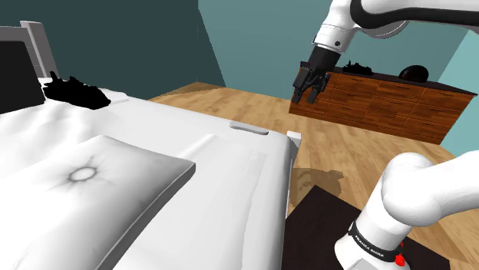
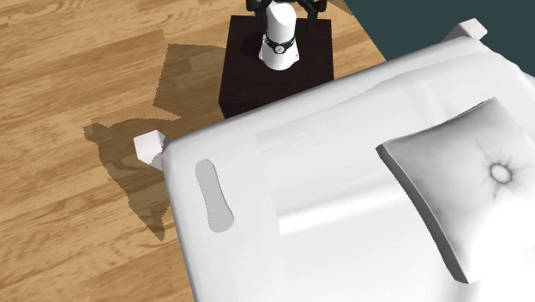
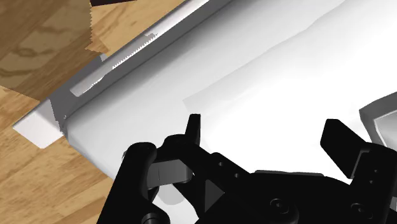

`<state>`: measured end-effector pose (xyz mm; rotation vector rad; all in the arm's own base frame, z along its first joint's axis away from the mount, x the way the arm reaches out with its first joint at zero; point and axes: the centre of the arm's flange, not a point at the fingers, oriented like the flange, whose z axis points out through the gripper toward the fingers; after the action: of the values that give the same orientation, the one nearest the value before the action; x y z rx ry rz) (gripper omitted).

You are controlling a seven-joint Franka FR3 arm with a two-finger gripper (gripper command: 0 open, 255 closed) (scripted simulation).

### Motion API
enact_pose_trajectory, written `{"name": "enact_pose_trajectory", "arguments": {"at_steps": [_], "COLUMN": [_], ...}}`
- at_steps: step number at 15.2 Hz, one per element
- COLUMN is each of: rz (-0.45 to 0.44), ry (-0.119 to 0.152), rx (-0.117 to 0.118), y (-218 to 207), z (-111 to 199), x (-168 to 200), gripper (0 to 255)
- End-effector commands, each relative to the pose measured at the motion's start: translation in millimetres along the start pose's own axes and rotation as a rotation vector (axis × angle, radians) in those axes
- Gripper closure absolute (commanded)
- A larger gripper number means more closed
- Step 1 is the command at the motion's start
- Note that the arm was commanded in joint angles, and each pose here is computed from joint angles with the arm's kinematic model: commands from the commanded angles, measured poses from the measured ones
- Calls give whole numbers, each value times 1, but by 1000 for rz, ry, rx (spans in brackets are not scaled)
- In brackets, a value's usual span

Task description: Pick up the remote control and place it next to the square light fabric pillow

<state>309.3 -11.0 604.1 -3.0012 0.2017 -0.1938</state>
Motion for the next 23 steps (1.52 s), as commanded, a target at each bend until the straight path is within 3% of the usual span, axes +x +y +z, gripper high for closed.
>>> {"name": "enact_pose_trajectory", "arguments": {"at_steps": [1, 23], "rz": [0, -352], "ry": [0, -97], "rx": [0, -51], "y": [0, 118], "z": [0, 163], "x": [0, 216], "gripper": [0, 0]}}
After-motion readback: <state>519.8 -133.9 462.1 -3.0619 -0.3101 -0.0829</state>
